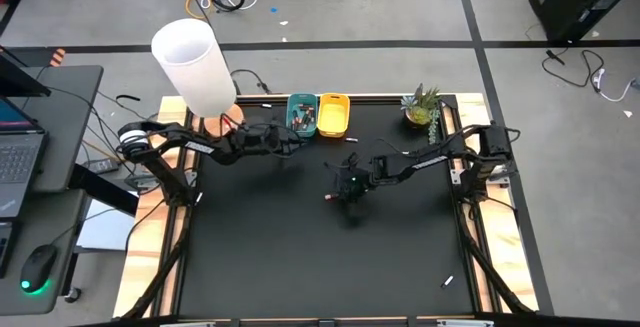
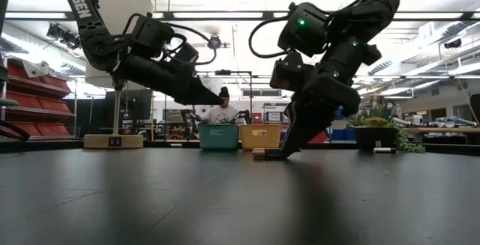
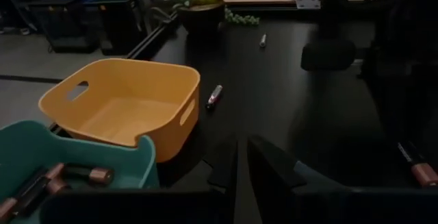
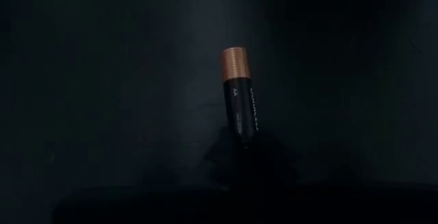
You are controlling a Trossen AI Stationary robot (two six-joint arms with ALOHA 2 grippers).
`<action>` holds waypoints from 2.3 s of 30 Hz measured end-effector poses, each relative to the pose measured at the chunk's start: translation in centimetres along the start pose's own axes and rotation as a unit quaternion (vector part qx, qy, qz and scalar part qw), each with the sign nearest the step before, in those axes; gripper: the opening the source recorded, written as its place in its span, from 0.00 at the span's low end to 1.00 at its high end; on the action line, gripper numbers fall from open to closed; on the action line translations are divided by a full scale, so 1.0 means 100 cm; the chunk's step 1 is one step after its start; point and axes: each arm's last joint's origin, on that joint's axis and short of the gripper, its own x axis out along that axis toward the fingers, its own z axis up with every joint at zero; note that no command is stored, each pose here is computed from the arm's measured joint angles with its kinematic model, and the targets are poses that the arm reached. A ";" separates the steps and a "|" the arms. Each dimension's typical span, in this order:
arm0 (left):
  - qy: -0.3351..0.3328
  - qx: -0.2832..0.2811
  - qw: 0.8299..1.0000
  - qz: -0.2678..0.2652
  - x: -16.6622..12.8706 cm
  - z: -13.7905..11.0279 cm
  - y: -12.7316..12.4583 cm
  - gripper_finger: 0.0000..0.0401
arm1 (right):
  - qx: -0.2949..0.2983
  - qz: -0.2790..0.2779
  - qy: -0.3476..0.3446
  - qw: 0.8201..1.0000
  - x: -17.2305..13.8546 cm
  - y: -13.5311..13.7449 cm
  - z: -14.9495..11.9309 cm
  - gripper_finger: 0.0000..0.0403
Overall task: Sort batteries
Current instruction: Put the gold black battery into the blue bin
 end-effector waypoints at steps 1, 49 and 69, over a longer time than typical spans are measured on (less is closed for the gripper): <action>0.001 0.000 1.000 0.004 0.000 0.000 0.000 0.12 | 0.000 0.000 0.000 1.000 0.000 0.000 0.000 0.04; 0.012 0.067 0.994 -0.086 0.004 0.000 -0.045 0.49 | 0.041 -0.013 -0.232 0.972 -0.020 -0.050 0.040 0.08; 0.021 0.040 0.999 0.006 0.005 0.001 -0.037 0.16 | 0.036 -0.057 -0.254 0.965 -0.023 -0.055 0.044 0.10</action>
